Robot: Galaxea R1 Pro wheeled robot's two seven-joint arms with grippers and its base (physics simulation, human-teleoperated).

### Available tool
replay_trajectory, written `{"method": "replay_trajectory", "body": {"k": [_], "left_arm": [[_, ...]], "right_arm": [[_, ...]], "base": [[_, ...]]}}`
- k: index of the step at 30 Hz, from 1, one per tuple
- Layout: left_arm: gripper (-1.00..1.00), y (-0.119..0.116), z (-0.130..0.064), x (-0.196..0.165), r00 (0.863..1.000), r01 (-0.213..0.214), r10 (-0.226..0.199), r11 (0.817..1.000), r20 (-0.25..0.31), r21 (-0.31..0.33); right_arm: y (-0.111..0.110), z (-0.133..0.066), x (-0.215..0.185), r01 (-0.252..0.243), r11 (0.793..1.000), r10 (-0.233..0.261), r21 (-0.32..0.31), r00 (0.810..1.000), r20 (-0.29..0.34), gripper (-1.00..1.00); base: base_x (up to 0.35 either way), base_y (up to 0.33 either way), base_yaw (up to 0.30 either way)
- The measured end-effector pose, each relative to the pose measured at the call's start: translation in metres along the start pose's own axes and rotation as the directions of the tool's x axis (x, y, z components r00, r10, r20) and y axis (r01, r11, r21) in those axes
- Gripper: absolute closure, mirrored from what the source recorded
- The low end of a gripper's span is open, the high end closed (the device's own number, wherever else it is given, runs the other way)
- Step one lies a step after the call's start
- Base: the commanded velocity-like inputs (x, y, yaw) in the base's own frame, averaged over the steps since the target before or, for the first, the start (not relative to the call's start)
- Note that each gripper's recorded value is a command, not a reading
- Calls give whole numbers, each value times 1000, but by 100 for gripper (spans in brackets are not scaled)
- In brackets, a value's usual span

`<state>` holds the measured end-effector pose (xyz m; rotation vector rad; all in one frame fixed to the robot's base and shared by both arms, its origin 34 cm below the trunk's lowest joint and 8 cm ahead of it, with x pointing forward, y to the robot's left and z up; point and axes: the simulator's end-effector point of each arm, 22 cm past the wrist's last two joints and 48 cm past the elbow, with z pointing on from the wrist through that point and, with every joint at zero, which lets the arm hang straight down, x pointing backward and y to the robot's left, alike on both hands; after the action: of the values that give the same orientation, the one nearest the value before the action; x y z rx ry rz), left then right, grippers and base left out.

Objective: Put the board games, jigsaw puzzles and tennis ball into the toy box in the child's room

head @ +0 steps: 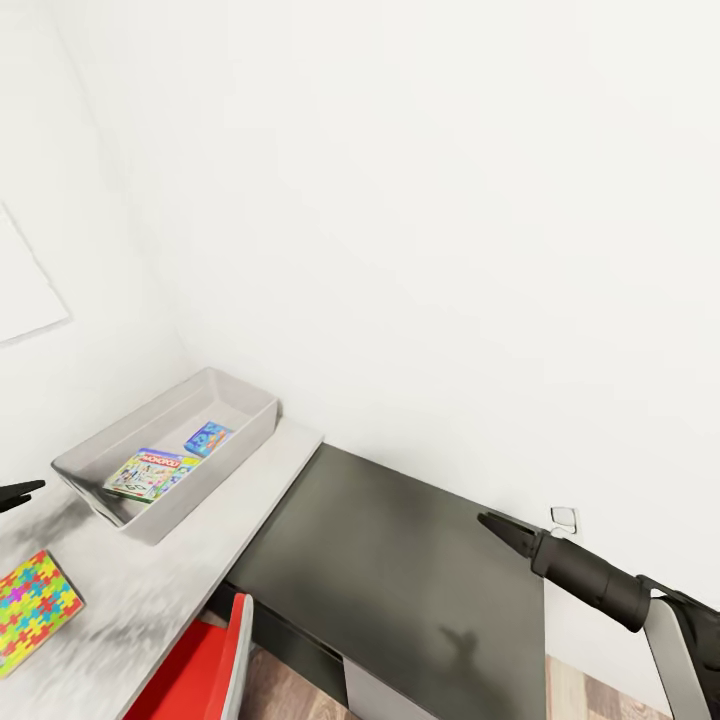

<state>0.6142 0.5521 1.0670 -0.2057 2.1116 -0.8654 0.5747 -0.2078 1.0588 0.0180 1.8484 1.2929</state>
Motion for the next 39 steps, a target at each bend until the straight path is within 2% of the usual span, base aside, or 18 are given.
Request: {"method": "replay_trajectory", "body": {"k": [39], "left_arm": [[-100, -3, -1, -1, 1000, -7, 7, 1000, 5, 5]], "right_arm": [[0, -1, -3, 14, 1000, -14, 12, 1000, 5, -100]], "base": [[-75, 13, 57]]}}
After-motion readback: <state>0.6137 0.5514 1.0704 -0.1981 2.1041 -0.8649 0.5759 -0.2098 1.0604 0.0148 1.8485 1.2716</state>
